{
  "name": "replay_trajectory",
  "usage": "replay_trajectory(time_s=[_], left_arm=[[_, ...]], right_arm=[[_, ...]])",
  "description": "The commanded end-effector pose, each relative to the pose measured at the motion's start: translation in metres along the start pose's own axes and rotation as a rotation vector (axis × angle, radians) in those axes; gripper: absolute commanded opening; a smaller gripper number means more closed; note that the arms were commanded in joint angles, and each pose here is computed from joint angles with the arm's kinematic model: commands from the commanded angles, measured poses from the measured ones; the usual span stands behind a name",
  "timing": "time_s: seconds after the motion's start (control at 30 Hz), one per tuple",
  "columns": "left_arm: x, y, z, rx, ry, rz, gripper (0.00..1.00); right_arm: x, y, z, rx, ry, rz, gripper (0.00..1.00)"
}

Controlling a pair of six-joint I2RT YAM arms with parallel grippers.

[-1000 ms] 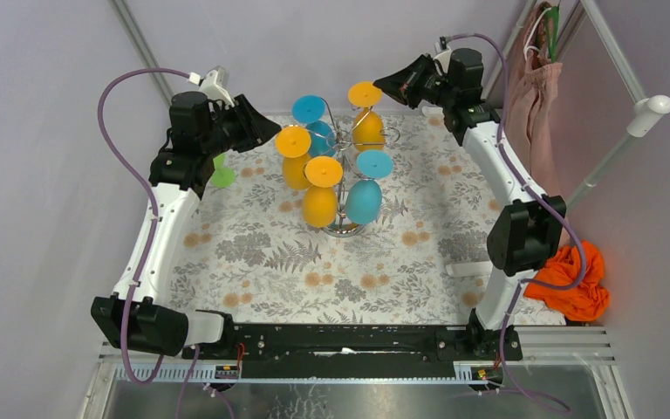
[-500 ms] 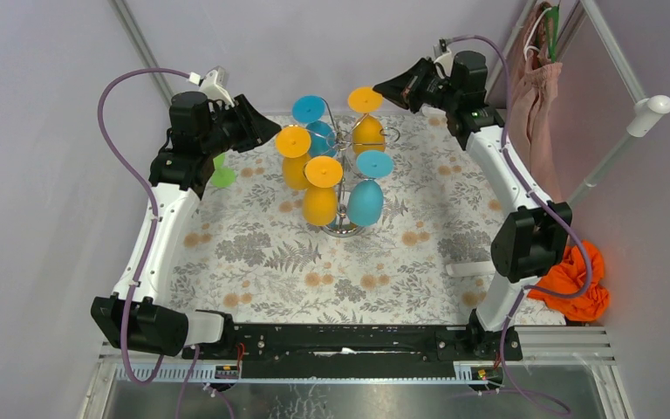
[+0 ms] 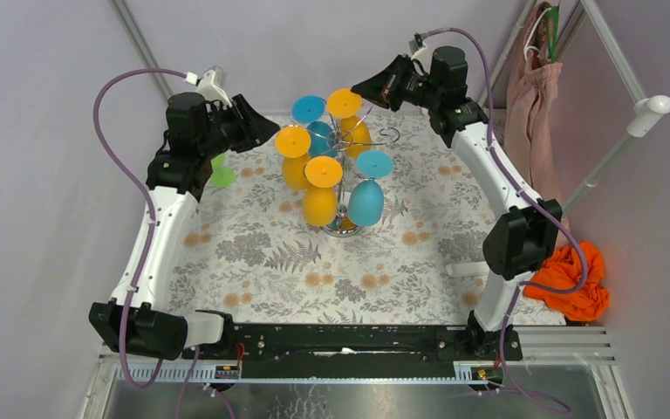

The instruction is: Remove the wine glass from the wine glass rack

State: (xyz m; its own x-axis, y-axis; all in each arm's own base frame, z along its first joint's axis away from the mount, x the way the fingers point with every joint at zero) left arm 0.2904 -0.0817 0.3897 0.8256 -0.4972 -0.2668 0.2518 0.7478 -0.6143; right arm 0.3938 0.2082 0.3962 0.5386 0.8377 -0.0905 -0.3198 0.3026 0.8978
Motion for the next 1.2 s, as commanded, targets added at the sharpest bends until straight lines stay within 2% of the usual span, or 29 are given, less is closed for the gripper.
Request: replay_trajectory(time_s=[0.0,0.27,0.47,0.83,0.9,0.93,1.17], left_arm=[[-0.009,-0.007,0.007,0.037,-0.047,-0.007,0.47],[-0.012,-0.006,0.006,0.043,-0.05,0.005,0.47],[-0.015,-0.006,0.006,0.049,-0.056,0.019,0.48],[-0.016,-0.007,0.009,0.061,-0.074,0.029,0.53],[-0.02,-0.01,0.012,0.072,-0.098,0.024,0.54],[-0.025,-0.016,0.018,0.088,-0.138,0.006,0.56],[-0.031,-0.038,0.042,0.119,-0.251,-0.107,0.59]], right_arm=[[0.006,0.012,0.012,-0.048,-0.014,0.023,0.0],[0.026,0.007,0.039,-0.075,-0.058,-0.016,0.0],[0.029,-0.016,0.067,-0.055,-0.118,-0.057,0.0],[-0.03,-0.02,0.109,-0.068,-0.262,-0.061,0.0],[-0.048,-0.008,0.108,-0.096,-0.291,-0.052,0.0],[-0.073,0.017,0.101,-0.154,-0.325,-0.033,0.0],[-0.132,0.095,0.065,-0.356,-0.399,0.022,0.0]])
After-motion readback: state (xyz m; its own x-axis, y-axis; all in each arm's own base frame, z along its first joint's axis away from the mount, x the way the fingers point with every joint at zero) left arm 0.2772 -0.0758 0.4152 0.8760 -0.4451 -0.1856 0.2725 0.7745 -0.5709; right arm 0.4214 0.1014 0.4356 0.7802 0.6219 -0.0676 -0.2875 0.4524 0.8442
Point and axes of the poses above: each gripper's point midway between its finger pads, its own x axis out along the fingers, its own y axis along the line the jaws close on, z = x × y, the point moved 10 cm from there along -x, back along the fingers, and after that the axes turned 2 degrees about -x, right-handed, at the moved point
